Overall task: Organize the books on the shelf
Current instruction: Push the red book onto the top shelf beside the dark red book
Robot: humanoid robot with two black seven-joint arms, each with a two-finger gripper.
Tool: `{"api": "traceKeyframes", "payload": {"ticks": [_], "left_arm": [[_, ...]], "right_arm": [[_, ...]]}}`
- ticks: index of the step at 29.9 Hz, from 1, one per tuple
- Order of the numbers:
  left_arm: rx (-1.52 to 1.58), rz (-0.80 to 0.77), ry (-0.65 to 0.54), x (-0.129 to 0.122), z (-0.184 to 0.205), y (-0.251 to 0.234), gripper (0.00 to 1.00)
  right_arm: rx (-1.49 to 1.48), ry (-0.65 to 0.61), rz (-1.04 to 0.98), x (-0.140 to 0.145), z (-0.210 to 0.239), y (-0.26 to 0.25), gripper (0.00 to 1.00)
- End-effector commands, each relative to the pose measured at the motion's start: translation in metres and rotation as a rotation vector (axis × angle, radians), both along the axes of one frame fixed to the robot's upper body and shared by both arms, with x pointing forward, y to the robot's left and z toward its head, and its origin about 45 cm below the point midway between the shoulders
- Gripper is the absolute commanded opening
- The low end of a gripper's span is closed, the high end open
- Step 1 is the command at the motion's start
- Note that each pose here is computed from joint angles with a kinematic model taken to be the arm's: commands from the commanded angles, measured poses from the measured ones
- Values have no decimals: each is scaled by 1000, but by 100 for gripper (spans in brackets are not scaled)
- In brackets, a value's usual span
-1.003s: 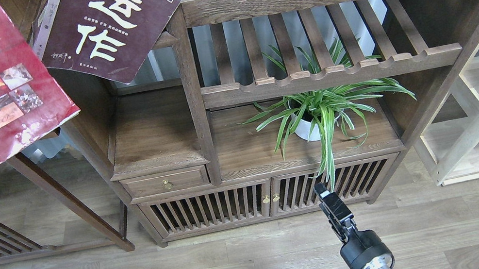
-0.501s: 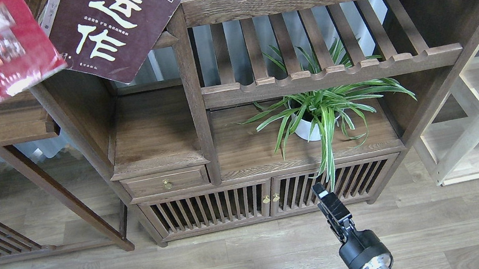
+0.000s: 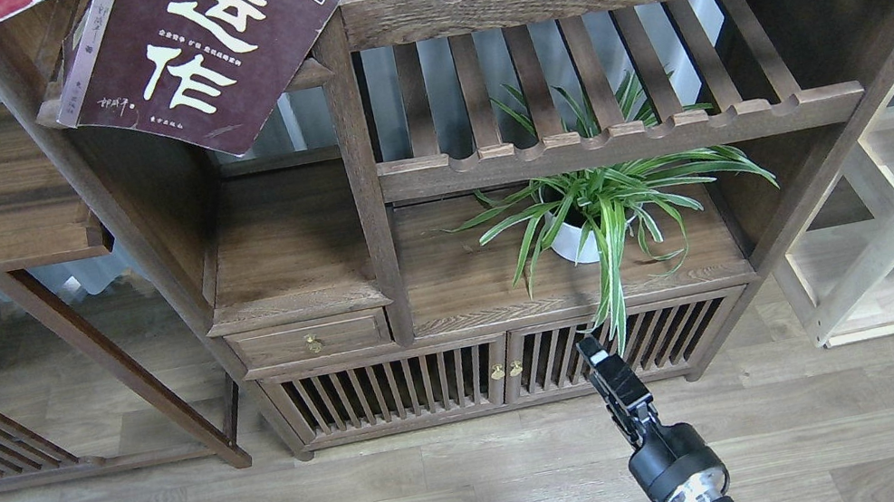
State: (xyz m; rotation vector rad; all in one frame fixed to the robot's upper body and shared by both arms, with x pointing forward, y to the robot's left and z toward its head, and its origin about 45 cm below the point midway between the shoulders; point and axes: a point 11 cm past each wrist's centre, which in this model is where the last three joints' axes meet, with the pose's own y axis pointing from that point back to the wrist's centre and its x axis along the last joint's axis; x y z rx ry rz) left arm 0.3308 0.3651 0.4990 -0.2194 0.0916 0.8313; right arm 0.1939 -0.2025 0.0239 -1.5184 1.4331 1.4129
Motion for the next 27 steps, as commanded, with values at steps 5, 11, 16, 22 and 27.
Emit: {"api": "traceKeyframes", "payload": {"ticks": [5, 11, 16, 22, 27], "left_arm": [[-40, 87, 108, 13, -18, 2, 2], [-20, 160, 119, 23, -10, -1, 3], [25, 192, 139, 31, -12, -11, 3], [106, 228, 110, 47, 4, -33, 3], [159, 234, 121, 62, 8, -43, 2]], "right_arm": [[1, -10, 8, 4, 2, 2, 79], [5, -18, 30, 7, 4, 8, 79], [9, -26, 45, 10, 6, 12, 80], [15, -32, 47, 10, 7, 13, 81], [46, -59, 58, 4, 9, 15, 81]]}}
